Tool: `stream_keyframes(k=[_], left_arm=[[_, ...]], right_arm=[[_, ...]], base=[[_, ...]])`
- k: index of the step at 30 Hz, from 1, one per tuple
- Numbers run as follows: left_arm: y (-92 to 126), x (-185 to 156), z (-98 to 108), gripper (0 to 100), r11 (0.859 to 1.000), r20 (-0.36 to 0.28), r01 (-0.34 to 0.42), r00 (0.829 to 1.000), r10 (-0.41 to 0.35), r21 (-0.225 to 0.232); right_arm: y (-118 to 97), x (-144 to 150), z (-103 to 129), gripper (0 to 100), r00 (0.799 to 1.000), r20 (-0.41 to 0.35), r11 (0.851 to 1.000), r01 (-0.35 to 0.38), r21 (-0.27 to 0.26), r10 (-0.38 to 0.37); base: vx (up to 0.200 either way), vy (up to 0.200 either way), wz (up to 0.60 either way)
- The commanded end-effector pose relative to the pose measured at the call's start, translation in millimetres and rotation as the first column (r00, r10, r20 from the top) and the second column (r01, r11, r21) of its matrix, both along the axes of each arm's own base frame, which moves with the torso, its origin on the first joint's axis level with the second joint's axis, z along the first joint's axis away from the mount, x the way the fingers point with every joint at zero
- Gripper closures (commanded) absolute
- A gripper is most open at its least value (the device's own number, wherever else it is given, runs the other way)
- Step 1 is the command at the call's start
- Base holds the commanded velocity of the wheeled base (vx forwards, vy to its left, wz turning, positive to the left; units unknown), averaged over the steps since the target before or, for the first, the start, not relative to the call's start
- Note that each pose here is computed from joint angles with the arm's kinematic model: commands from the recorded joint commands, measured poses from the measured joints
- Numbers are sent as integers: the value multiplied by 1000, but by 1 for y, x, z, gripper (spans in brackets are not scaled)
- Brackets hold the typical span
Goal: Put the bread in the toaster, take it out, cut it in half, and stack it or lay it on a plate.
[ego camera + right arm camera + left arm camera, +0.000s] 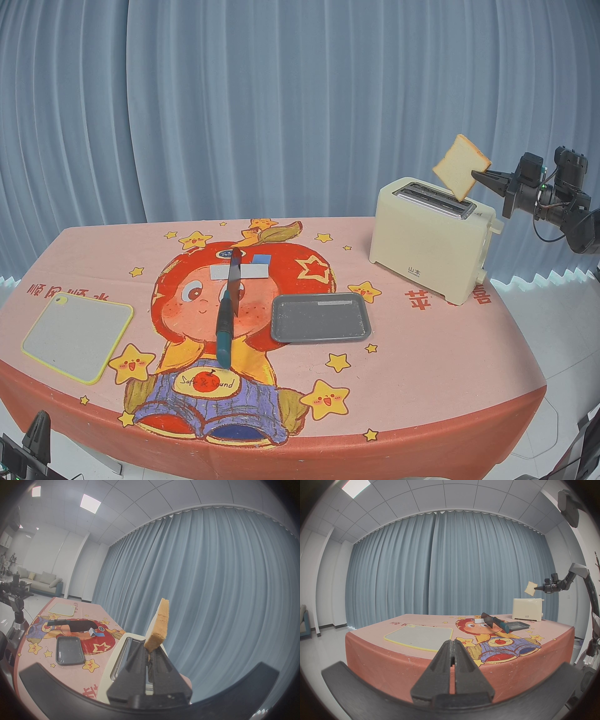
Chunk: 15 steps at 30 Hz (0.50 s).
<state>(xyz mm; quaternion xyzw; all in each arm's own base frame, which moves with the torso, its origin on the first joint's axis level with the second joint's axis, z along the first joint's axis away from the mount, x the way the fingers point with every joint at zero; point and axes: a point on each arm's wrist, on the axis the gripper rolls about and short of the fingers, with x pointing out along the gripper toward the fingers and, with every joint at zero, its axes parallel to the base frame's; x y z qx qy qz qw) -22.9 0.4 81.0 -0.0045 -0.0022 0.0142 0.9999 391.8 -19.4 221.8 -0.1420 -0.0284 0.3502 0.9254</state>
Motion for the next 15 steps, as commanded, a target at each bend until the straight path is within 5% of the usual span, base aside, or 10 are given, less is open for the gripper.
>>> stream_keyframes(k=[1, 15], left_arm=[[0, 0, -5, 100, 1000, -1, -1, 1000, 1, 0], [0, 0, -5, 100, 1000, -1, -1, 1000, 1, 0]], right_arm=[[-1, 1, -2, 100, 1000, -4, 1000, 1, 0, -1], [0, 1, -9, 100, 1000, -22, 1000, -1, 1, 1]], base=[[0, 0, 0], [0, 0, 0]])
